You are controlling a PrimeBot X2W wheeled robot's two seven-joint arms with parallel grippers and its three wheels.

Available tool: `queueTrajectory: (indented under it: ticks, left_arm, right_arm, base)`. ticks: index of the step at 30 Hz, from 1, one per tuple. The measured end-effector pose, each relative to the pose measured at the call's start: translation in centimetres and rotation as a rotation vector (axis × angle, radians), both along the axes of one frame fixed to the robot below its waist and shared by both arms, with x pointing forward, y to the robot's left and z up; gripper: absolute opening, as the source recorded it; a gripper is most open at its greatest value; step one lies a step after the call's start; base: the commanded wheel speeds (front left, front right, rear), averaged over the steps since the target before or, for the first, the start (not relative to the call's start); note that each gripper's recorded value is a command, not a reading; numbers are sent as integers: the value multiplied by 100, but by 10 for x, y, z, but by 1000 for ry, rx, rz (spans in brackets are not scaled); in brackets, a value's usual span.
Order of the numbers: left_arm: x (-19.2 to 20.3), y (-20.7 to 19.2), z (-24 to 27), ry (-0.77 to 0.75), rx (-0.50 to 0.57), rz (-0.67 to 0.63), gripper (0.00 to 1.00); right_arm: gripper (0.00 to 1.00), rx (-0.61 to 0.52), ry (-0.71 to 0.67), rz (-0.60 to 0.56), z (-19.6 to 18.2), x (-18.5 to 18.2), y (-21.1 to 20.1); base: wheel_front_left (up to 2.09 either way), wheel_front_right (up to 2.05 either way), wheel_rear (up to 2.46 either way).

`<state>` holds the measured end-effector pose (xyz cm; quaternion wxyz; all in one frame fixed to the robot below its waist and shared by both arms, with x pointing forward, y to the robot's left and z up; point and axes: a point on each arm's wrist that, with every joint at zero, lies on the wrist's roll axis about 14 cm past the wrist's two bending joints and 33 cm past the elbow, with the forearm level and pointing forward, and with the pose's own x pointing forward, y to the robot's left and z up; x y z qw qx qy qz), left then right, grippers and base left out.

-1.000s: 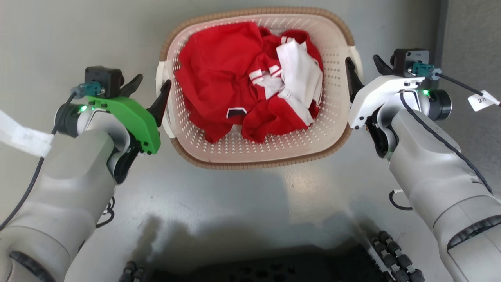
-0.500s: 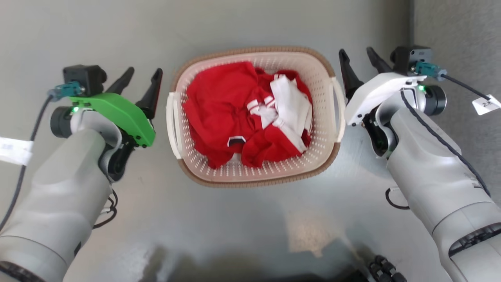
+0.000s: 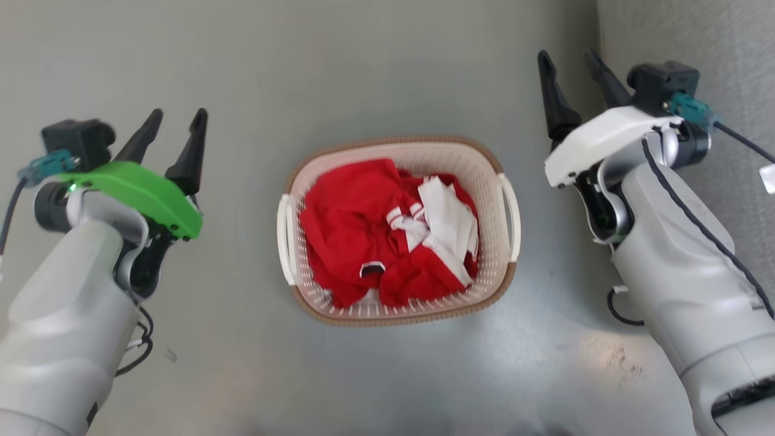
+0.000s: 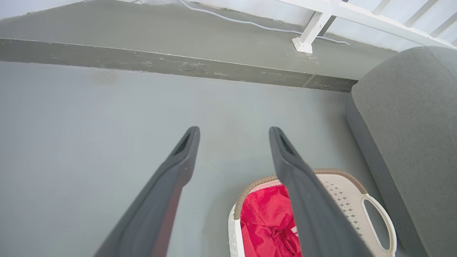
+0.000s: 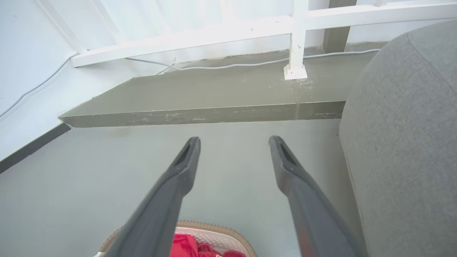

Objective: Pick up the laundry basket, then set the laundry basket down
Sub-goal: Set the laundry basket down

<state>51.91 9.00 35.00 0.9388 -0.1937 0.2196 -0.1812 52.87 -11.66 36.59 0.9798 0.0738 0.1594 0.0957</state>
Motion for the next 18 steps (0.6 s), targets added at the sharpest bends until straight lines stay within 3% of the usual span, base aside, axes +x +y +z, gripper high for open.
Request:
queueTrajectory:
  ticks: [11, 18]
  left_arm:
    - [-10, 38, 75, -172, -71, 166, 100]
    - [-43, 39, 109, -275, -58, 163, 100]
  right_arm:
    - [100, -19, -162, -77, 64, -26, -23]
    - [100, -13, -252, -74, 98, -54, -20]
  base:
    - [0, 0, 0]
    - [0, 0, 0]
